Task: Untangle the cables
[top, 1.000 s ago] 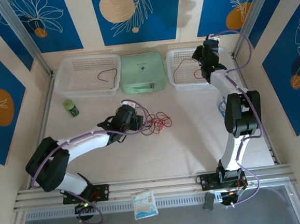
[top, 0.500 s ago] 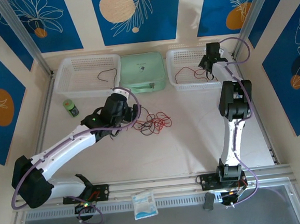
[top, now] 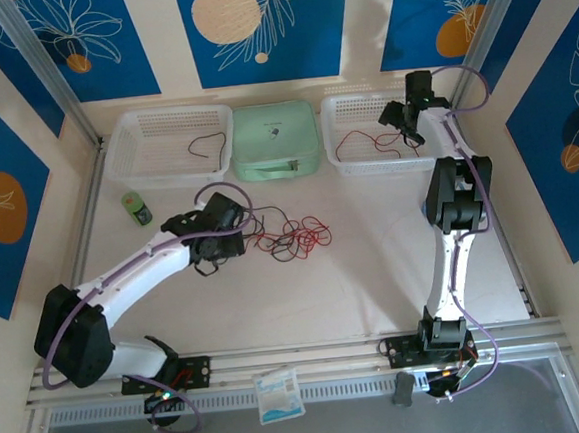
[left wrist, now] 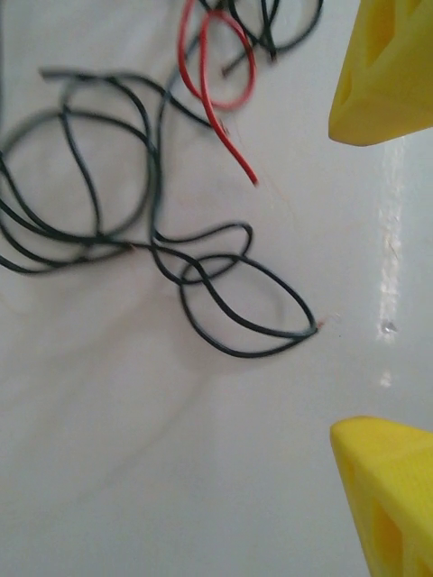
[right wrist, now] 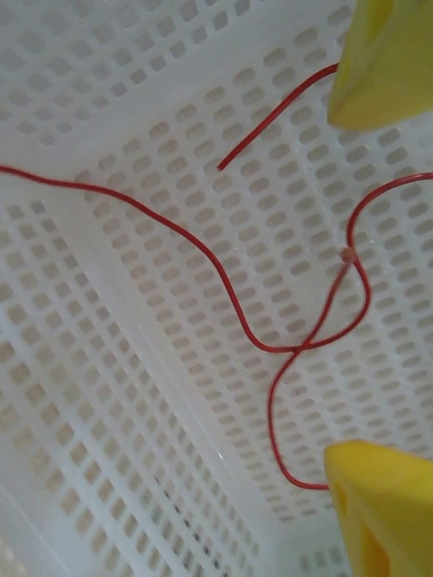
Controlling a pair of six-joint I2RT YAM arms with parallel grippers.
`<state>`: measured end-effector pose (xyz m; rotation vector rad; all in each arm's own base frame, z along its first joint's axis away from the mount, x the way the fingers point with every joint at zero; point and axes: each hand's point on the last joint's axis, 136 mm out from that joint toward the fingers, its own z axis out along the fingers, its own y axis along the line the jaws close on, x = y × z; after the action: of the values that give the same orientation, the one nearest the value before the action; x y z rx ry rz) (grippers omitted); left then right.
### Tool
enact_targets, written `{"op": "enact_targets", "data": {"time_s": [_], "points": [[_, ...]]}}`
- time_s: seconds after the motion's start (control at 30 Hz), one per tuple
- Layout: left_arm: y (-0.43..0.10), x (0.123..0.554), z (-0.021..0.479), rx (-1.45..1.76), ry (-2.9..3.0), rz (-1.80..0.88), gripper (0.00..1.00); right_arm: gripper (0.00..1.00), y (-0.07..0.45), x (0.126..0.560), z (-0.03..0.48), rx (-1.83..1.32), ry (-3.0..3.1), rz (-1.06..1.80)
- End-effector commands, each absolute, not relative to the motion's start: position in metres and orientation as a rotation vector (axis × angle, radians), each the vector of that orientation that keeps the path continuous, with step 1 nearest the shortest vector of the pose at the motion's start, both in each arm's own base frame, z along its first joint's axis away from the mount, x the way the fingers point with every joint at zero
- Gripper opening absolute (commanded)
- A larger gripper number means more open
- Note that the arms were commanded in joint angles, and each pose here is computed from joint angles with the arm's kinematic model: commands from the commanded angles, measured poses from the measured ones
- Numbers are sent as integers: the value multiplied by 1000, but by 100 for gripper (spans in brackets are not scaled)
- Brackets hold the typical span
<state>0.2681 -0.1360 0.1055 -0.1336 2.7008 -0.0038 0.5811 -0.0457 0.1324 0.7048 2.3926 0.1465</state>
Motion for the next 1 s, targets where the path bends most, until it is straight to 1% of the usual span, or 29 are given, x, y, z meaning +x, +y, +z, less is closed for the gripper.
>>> {"op": "enact_targets", "data": {"time_s": [0.0,0.07,0.17,0.2,0.3,0.37,0.47,0.53,0.6,0.7,0.73,0.83,0.97], "points": [[-135,263,94,-221,2734,-90,77,94,-32,564,195,620,2337,219],[-133,265,83,-238,2749,-105,75,96,-28,554,211,603,2314,241],[-126,269,66,-259,2758,-93,69,95,-21,535,236,577,2273,276],[-124,272,61,-266,2756,-86,65,94,-18,527,242,571,2259,292],[-118,283,49,-280,2739,-77,58,89,-8,504,260,544,2221,354],[-118,290,42,-277,2728,-81,55,87,-1,488,267,529,2205,381],[-117,297,32,-275,2730,-68,47,82,10,462,272,513,2194,409],[-118,300,28,-276,2726,-71,37,78,18,445,275,495,2188,431],[-120,303,31,-270,2708,-94,20,74,28,427,276,471,2186,451],[-124,307,49,-248,2656,-146,2,73,50,398,277,419,2198,504],[-125,308,57,-239,2637,-159,0,73,59,391,276,401,2207,523],[-126,310,92,-195,2581,-191,0,74,93,367,272,332,2244,604],[-129,305,144,-117,2534,-240,0,74,151,342,256,249,2328,772]]}}
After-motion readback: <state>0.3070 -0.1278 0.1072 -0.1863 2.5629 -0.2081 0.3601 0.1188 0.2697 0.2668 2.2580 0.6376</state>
